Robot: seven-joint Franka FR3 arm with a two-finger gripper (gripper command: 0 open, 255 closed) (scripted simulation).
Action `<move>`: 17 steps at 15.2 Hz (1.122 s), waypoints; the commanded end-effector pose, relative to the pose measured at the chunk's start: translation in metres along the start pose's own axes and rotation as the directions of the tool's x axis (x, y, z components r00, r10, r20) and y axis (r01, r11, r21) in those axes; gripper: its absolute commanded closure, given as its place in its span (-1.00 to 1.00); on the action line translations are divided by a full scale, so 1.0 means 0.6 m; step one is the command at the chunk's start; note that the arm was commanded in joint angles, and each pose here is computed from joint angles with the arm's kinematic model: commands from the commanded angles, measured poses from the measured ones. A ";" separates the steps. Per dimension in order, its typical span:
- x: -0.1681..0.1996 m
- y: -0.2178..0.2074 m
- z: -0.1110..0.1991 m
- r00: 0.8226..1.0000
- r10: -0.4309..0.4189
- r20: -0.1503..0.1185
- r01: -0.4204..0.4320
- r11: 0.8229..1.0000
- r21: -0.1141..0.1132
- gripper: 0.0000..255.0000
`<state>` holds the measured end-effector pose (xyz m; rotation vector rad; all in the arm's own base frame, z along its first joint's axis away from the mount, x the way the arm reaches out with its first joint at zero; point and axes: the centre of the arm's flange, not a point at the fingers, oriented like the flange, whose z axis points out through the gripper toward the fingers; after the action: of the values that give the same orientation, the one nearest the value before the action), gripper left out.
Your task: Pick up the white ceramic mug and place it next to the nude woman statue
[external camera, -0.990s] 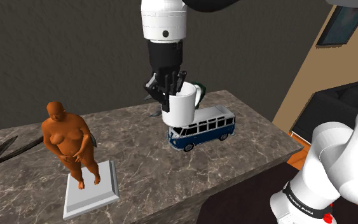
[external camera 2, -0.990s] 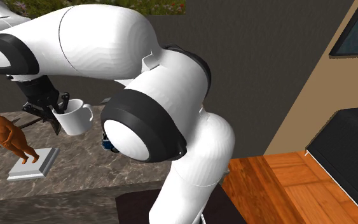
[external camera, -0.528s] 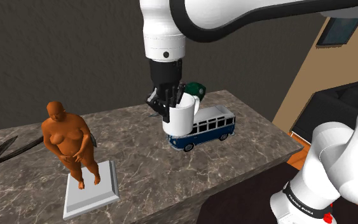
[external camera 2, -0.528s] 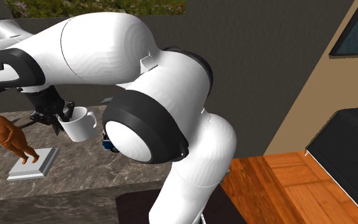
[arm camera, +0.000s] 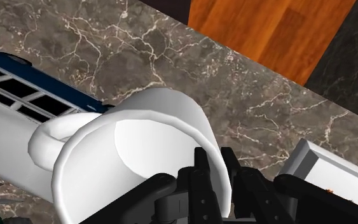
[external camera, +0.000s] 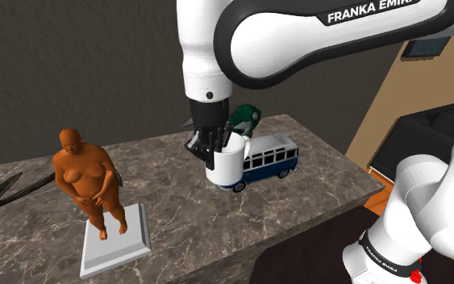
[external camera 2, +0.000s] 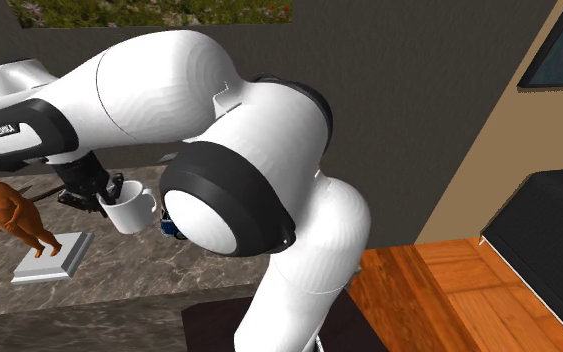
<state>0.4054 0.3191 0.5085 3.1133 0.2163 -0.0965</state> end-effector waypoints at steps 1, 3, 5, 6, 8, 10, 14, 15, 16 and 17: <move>0.002 0.002 0.018 1.000 0.000 -0.001 0.000 1.000 0.000 1.00; 0.003 0.001 0.036 1.000 0.000 -0.001 0.000 1.000 0.000 1.00; 0.005 0.001 0.053 1.000 0.000 -0.001 0.000 1.000 0.000 1.00; 0.005 0.001 0.062 1.000 0.000 -0.001 0.000 1.000 0.000 1.00; 0.006 0.001 0.080 1.000 0.000 -0.001 0.000 1.000 0.000 1.00; 0.007 0.001 0.097 1.000 0.000 -0.001 0.000 1.000 0.000 1.00; 0.010 0.000 0.133 1.000 0.000 -0.001 0.000 1.000 0.000 1.00; 0.010 0.000 0.141 1.000 0.000 -0.001 0.000 1.000 0.000 1.00; 0.011 0.000 0.150 1.000 0.000 -0.001 0.000 1.000 0.000 1.00; 0.011 0.000 0.159 1.000 0.000 -0.001 0.000 1.000 0.000 1.00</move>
<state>0.4040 0.3247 0.4256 3.1237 0.2348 -0.0759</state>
